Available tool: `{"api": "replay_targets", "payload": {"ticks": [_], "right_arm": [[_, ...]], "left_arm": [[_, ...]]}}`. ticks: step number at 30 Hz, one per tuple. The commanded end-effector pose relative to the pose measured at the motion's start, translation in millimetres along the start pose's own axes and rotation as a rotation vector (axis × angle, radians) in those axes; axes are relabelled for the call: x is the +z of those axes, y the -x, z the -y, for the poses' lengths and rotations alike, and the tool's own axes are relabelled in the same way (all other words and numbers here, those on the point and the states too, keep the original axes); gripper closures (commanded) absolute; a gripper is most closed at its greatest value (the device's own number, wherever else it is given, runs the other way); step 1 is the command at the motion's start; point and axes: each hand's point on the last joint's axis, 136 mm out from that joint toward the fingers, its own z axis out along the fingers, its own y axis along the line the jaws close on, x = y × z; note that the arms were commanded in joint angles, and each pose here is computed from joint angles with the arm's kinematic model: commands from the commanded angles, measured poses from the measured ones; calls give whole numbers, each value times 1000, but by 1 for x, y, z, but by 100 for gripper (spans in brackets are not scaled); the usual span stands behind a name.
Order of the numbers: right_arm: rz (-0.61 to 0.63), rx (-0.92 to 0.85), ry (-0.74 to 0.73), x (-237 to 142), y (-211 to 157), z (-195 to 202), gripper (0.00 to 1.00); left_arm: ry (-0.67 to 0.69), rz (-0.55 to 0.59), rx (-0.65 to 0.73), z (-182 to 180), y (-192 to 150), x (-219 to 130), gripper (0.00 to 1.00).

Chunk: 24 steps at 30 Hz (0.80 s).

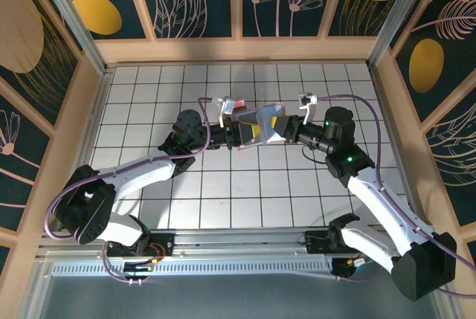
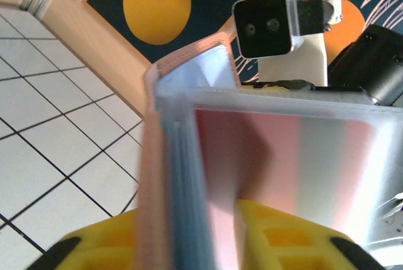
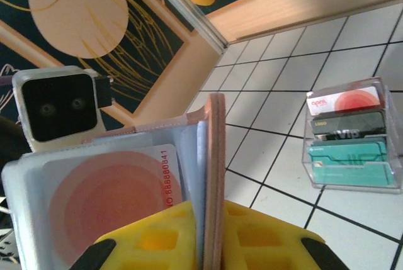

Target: Take the credit cards out of the card holder

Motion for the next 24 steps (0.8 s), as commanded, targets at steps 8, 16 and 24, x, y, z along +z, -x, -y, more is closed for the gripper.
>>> {"api": "replay_targets", "payload": {"ticks": [8,16,24], "right_arm": [[50,0,-42,-5,12,1,92],[51,14,-46,-4,11,2,92],[64,36,-88,-4,13,9,93]], "left_arm": [[-37,53,8,16,7,-9,14],[-100,47,-1,21,11,0,1],[-156,51,-10,27,17,9,1]]}}
